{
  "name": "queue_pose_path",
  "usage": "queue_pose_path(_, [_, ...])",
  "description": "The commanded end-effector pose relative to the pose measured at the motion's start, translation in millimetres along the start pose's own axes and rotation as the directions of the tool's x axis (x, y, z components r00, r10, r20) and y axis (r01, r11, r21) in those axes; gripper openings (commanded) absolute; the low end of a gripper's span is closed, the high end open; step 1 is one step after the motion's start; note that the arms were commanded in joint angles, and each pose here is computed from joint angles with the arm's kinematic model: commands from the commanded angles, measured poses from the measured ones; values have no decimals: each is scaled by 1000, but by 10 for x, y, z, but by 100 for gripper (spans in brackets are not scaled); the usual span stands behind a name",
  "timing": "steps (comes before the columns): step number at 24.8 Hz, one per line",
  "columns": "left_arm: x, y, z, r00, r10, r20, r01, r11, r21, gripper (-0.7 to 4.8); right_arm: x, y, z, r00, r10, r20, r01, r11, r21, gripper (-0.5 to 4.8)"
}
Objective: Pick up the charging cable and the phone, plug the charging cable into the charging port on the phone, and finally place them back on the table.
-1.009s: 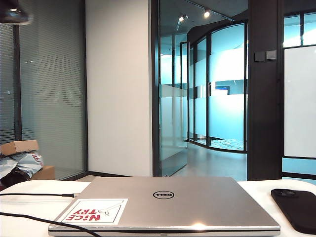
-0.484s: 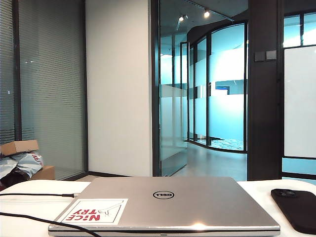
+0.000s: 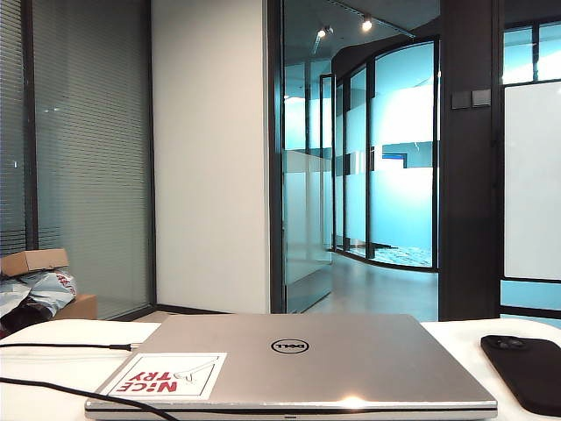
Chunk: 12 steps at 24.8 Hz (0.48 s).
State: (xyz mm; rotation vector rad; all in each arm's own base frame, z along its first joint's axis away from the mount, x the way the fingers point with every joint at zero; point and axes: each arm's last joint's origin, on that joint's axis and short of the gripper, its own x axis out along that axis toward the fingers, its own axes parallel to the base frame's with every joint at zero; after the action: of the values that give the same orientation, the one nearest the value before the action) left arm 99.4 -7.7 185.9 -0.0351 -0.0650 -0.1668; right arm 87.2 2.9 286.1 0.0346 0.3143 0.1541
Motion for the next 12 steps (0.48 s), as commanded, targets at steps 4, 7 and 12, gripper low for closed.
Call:
queue_pose_path(4, [-35,-1,-72,997,-6,78,5,1000,11,-6,-9,2,28,1000,-1,22,1,1000,-6,-5])
queue_pose_path(7, [-34,1,-75,997,-3,76,2,1000,14,-6,-20,4,30,1000,-1,29,1,1000,-7,-5])
queue_pose_path(12, [-32,3,-115,999,-1,35,0,1000,10,-6,-25,5,29,1000,-1,30,1,1000,-7,-5])
